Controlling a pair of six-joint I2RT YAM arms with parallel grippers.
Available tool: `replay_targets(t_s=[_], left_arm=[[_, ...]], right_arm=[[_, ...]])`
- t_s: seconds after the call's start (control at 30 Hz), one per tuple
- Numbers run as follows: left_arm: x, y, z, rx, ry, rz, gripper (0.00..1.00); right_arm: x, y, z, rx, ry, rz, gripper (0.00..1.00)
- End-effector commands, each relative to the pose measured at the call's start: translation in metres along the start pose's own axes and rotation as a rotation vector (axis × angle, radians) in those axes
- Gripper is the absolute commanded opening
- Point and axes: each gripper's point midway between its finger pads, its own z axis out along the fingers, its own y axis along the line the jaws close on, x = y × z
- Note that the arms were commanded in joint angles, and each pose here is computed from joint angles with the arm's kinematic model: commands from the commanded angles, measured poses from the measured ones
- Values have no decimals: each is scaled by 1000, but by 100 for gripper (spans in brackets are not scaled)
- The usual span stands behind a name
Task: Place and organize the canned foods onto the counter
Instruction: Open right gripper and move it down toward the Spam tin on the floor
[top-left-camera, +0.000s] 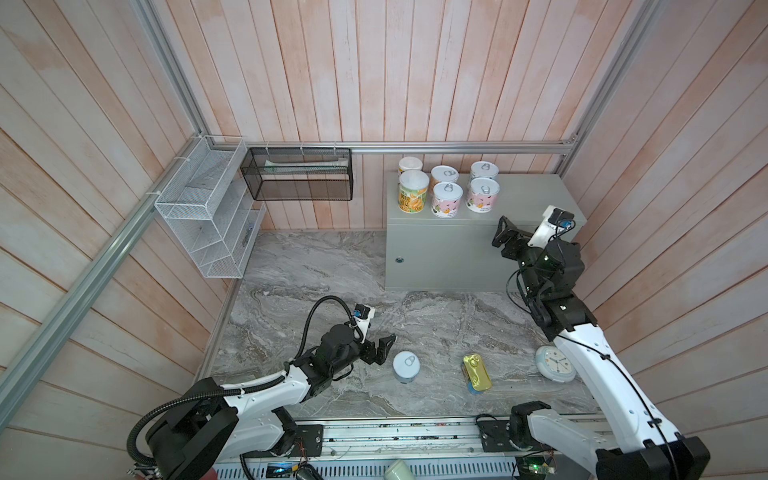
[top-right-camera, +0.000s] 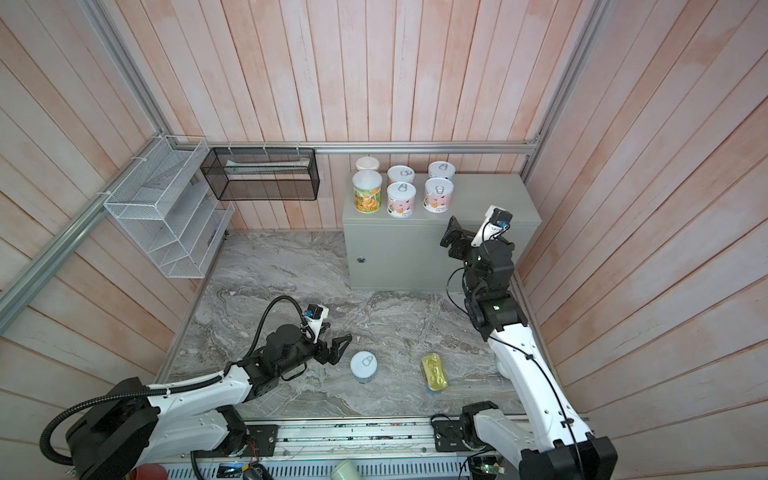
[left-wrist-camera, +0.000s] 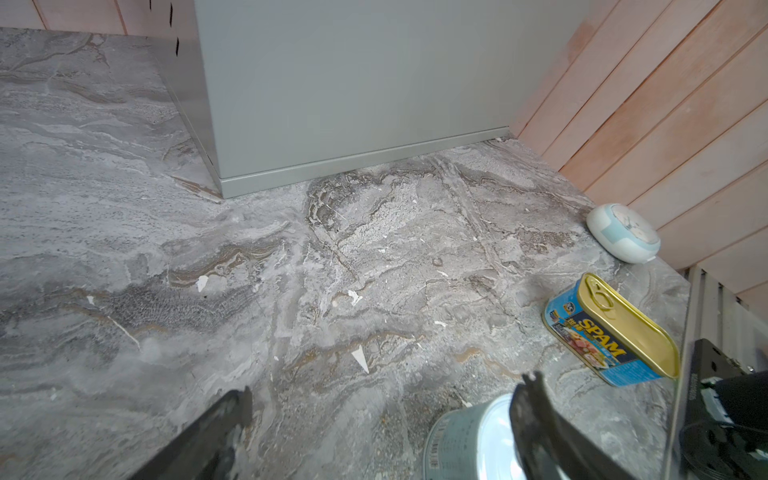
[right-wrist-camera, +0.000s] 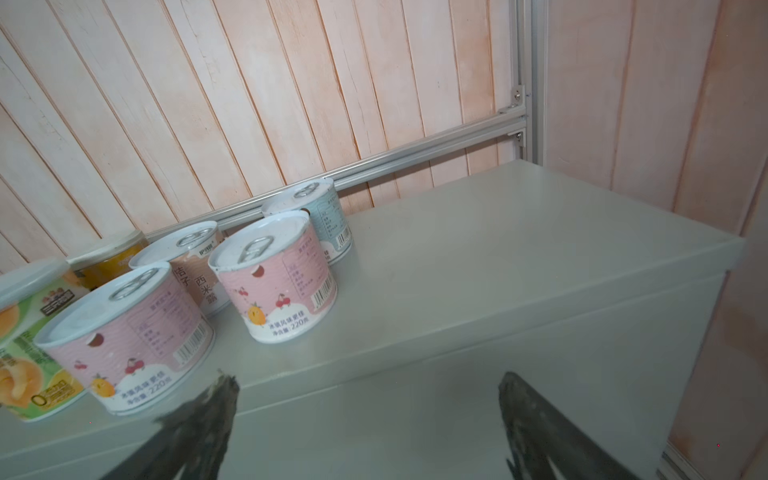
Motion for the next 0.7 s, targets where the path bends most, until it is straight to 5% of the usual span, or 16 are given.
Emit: replay_targets(t_s=[0.0, 0.23, 0.43, 0.67], left_arm=[[-13, -2, 0, -2, -25, -11, 100], [-10, -7, 4, 24, -5, -16, 100], [-7, -6, 7, 18, 5, -15, 100], [-3, -5, 13, 15, 35, -15, 100]], right_arm=[[32, -14, -12, 46, 121, 40, 98], [93, -7, -36, -6, 317, 48, 98], [128, -7, -54, 90, 423, -100, 98], [172, -15, -83, 108, 552, -105, 98]])
